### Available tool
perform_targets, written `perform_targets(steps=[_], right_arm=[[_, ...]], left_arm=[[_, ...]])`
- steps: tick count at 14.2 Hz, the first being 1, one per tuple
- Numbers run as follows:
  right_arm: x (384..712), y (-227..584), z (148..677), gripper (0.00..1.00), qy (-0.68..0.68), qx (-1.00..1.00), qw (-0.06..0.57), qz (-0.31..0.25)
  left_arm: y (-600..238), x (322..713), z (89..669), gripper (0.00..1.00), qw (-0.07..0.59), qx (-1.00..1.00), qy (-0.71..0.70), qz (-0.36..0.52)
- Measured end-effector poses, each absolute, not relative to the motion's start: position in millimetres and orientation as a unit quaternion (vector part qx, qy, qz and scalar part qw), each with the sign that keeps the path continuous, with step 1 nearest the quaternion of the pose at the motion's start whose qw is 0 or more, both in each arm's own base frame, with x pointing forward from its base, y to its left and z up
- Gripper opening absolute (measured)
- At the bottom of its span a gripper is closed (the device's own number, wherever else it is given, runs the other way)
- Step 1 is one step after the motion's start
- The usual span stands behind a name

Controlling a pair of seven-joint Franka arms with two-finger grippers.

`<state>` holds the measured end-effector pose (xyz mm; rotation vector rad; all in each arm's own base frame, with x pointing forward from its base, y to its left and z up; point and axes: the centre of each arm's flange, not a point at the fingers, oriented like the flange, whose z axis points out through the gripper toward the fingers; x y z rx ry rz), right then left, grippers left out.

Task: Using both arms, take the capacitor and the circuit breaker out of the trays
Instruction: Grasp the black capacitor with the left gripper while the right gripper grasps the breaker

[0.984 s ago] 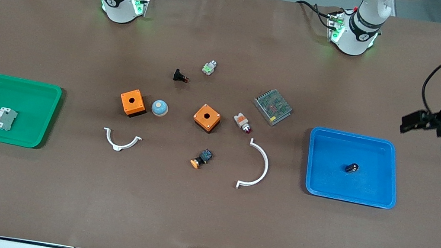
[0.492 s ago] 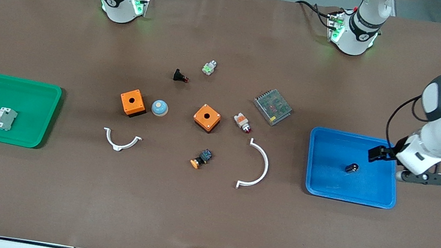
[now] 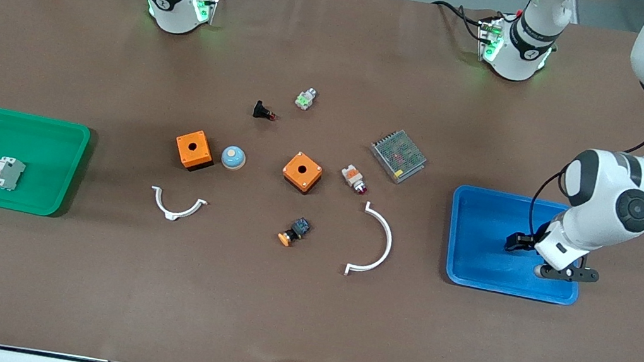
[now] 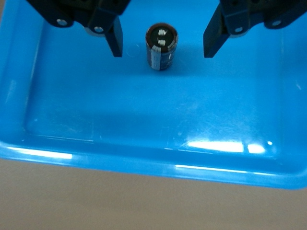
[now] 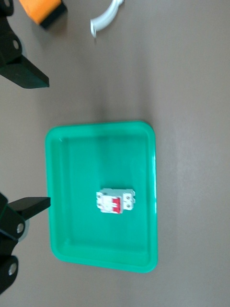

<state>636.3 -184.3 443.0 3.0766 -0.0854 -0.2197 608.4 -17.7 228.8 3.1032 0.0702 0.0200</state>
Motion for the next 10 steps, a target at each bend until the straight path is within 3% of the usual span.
perform_targets(steps=[3, 10], right_arm=[[641, -229, 377, 1.0, -0.016, 0.996, 0.026, -0.084], [635, -295, 290, 1.0, 0.029, 0.996, 0.024, -0.083]], left_arm=[[-19, 607, 214, 0.65, 0.02, 1.0, 0.022, -0.001], [-19, 602, 196, 0.55, 0.02, 0.999, 0.022, -0.016]])
